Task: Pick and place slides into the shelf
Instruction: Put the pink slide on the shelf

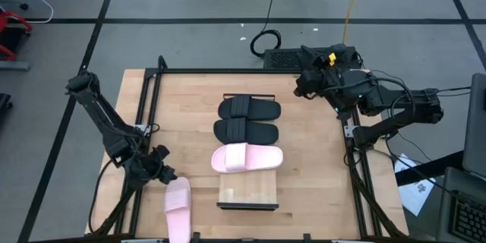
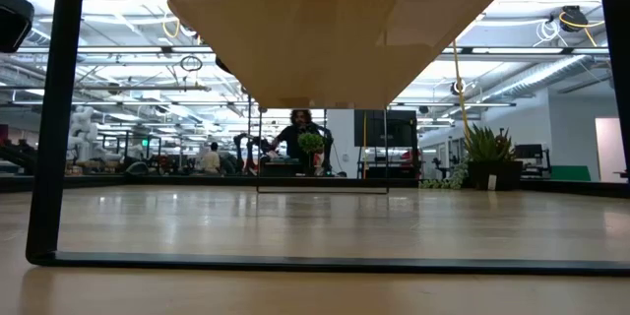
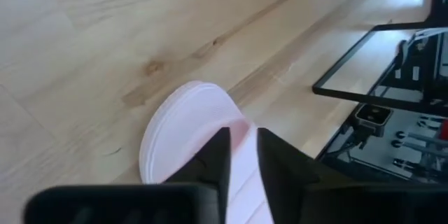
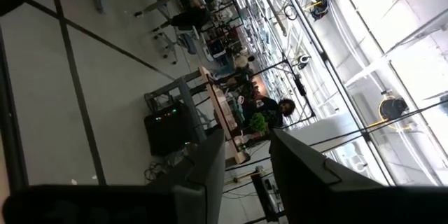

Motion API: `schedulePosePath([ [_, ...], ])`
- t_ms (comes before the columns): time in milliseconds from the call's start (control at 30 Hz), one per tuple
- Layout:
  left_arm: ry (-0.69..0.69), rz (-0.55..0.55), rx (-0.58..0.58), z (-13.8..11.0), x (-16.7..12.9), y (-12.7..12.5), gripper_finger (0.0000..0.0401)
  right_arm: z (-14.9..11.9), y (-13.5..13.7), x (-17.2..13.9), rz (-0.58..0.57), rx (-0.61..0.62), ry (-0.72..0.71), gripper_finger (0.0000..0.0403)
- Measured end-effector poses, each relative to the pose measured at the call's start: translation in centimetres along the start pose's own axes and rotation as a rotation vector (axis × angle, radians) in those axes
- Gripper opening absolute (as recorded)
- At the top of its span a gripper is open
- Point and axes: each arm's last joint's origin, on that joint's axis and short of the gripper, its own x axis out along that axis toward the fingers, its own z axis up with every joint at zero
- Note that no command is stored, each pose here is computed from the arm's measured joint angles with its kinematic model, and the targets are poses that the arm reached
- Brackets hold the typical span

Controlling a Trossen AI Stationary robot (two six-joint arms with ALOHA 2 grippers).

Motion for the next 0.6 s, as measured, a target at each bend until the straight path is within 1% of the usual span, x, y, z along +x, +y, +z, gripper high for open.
schedulePosePath([
  [133,0.045,-0.033,-0.009,-0.1,-0.3,-0.3,0.0116,0.7,0.3,-1.4,0.032,-0.004,-0.061,0.0107],
  [267,0.132,-0.139,0.014,-0.5,-0.7,-1.3,0.014,2.0,1.1,-3.5,0.077,-0.022,-0.157,0.0107],
  [333,0.157,-0.165,0.022,-0.6,-0.9,-1.6,0.0142,2.8,1.5,-4.4,0.091,-0.001,-0.204,0.0107],
  [467,0.166,-0.19,0.019,-0.5,-1.4,-1.6,0.0137,4.6,2.3,-6.1,0.092,0.029,-0.288,0.0107],
  [600,0.135,-0.239,0.02,-0.2,-1.9,-1.8,0.0132,6.7,3.1,-7.9,0.061,0.065,-0.373,0.0107],
])
